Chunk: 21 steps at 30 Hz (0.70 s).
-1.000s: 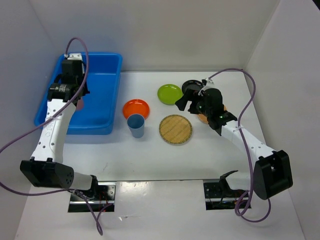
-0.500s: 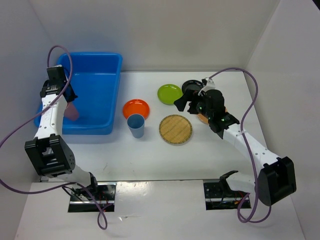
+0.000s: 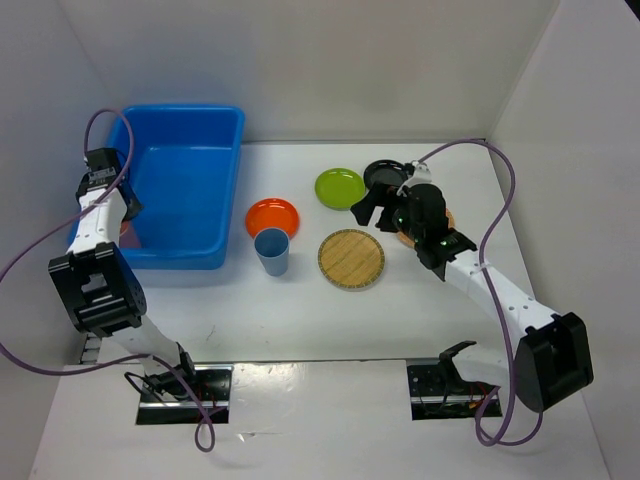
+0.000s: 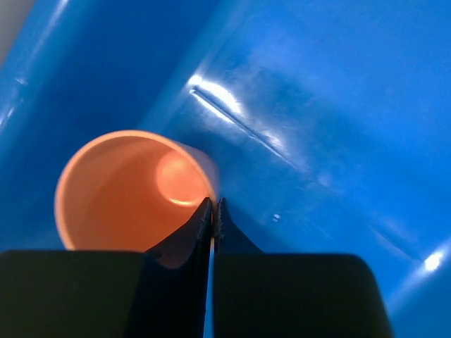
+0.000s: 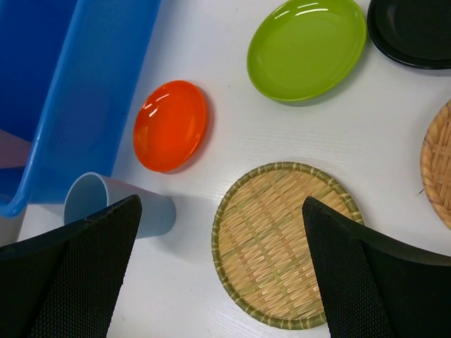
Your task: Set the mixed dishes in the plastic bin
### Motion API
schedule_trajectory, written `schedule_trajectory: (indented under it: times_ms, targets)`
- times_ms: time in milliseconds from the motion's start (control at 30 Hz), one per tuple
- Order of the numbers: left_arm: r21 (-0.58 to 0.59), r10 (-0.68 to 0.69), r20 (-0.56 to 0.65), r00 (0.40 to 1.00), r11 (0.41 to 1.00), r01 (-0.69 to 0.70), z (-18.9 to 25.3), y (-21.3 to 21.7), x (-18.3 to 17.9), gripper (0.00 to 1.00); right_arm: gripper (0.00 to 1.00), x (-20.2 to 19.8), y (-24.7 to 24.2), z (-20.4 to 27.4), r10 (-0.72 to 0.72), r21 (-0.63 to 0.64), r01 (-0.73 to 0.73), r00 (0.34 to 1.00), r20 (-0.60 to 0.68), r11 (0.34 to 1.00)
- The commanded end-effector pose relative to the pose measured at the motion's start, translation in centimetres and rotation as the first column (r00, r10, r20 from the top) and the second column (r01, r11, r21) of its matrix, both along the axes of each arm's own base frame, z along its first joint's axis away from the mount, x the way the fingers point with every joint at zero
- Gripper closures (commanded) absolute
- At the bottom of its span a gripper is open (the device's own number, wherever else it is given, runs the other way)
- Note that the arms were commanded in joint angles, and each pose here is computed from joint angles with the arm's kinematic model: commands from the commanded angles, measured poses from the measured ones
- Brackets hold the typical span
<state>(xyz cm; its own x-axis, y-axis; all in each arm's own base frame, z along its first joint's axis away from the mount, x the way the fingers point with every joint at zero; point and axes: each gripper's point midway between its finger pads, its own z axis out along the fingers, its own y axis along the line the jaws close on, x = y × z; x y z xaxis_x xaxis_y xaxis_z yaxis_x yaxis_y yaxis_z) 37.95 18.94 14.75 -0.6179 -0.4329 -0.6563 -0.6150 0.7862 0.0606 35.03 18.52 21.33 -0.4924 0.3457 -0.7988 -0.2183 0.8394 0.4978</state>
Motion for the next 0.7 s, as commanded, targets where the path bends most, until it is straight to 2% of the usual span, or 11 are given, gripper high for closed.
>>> schedule_trajectory:
  times_ms: [0,167,267,333,400,467,600,633,667]
  targets:
    - [0.016,0.072,0.015,0.997,0.997,-0.072,-0.6,1.9,-0.1,1.00,0.01,0.4,-0.1,1.3,-0.037,0.030,0.035,0.998,0.053,0.999]
    - [0.022,0.104,0.025,0.994,0.994,-0.104,-0.5,2.8,-0.3,1.00,0.01,1.2,-3.9,-1.7,-0.265,-0.020,0.264,0.963,-0.040,0.964]
    - [0.016,0.113,0.007,0.994,0.993,-0.113,-1.2,3.1,-0.7,1.00,0.01,1.0,-4.5,-2.0,-0.284,-0.003,0.285,0.957,-0.052,0.959]
    - [0.016,0.113,0.008,0.994,0.993,-0.113,-1.5,3.1,-0.7,0.95,0.01,1.1,-4.8,-2.0,-0.295,-0.003,0.295,0.954,-0.052,0.956]
    - [0.013,0.113,-0.003,0.994,0.993,-0.113,-1.9,3.1,-0.7,0.87,0.01,1.0,-4.3,-2.0,-0.256,0.021,0.258,0.965,-0.055,0.966]
    - [-0.001,0.098,0.015,0.995,0.995,-0.098,-1.5,2.9,-0.2,0.83,0.01,0.6,-3.0,-1.2,-0.173,0.041,0.174,0.984,-0.035,0.984]
    - [-0.022,0.061,0.079,0.995,0.998,-0.060,0.7,2.2,0.8,0.67,0.01,0.5,-1.7,-1.5,-0.075,0.008,0.076,0.996,-0.039,0.997]
    - [-0.022,0.044,0.088,0.995,0.999,-0.042,1.1,2.0,0.8,0.51,0.01,0.9,-1.6,-1.1,-0.072,0.003,0.072,0.997,-0.028,0.997]
    - [-0.017,0.024,0.118,0.993,1.000,-0.022,2.5,1.4,1.1,0.41,0.01,0.9,-1.4,-1.9,-0.056,-0.009,0.056,0.997,-0.045,0.998]
